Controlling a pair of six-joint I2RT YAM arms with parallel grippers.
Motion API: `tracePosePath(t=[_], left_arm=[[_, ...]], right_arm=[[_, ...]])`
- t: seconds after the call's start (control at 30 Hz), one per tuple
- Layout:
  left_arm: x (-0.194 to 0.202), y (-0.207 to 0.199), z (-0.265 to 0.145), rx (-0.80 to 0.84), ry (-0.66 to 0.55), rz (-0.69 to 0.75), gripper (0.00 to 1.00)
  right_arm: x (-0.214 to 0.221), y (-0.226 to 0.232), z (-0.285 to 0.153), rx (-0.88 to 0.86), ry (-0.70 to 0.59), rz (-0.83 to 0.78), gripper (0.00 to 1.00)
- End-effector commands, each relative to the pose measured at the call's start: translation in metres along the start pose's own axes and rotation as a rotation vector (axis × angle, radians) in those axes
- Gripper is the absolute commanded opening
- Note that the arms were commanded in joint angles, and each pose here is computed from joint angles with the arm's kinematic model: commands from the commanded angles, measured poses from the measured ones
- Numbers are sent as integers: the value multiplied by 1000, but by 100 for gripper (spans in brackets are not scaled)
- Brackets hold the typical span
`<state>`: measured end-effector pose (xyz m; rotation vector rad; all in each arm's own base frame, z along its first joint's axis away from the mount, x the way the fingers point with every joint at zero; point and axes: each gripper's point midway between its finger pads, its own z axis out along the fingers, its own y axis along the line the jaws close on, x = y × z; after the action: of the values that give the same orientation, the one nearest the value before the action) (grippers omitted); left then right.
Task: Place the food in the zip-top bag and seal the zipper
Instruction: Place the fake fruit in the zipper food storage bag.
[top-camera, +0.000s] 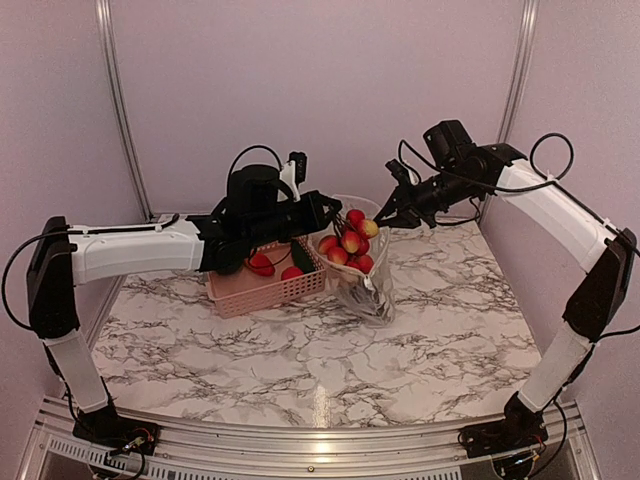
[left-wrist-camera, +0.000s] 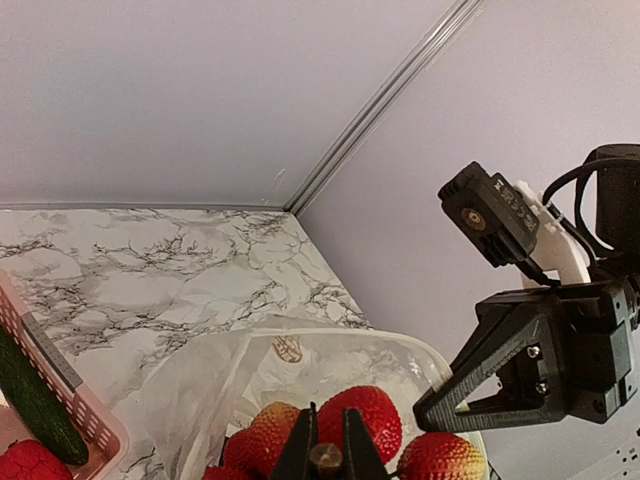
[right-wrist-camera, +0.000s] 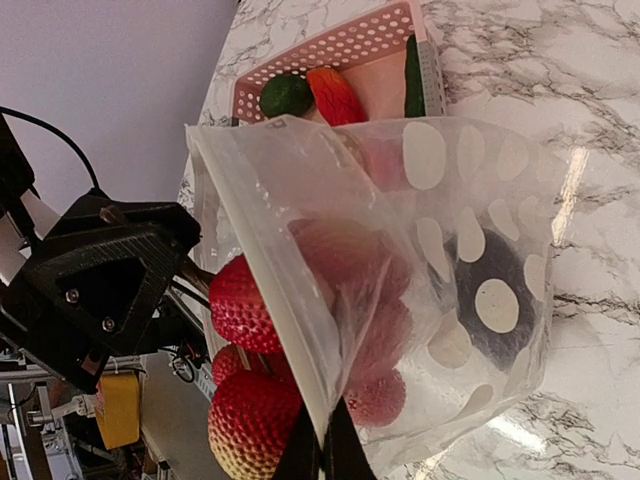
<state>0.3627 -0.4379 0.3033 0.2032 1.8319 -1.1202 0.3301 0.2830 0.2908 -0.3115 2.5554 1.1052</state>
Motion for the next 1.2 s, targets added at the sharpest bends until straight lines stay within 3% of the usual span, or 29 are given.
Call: tracePosePath(t=[0.0,0.17,0.23,0.37,0.43,0.47,0.6,0.77,0.83,0.97,1.17], left_arm=[[-6,9,9,-98,-4,39,0],[-11,29,12,-235,-21,40,0],[-10,26,18,-224,-11,54,13],[-37,-3,30,-180,-5,117,60],[-53,-19,19,-166,-30,153,88],[-59,-27,12,-155,-48,168,98],[-81,-42,-24,-157,-121,202,99],[-46,-14,-51,-231,20,226,99],[-21,3,-57,-270,112,236,92],[31,40,-68,-372,316,265,66],[72,79,-79,-461,392,173,62]], right_arm=[[-15,21,-13,-37,-69,-39,0],[-20,22,-15,-28,-83,-46,0],[-21,23,-14,-32,-83,-46,0],[-21,22,-11,-41,-73,-38,0],[-21,23,-10,-43,-74,-39,0],[-22,22,-10,-41,-75,-41,0],[-21,16,-1,-36,-59,-42,0],[-21,12,9,-43,-48,-49,0],[-21,11,12,-48,-41,-50,0],[-17,9,18,-49,-25,-59,0],[-6,4,25,-57,11,-57,0]])
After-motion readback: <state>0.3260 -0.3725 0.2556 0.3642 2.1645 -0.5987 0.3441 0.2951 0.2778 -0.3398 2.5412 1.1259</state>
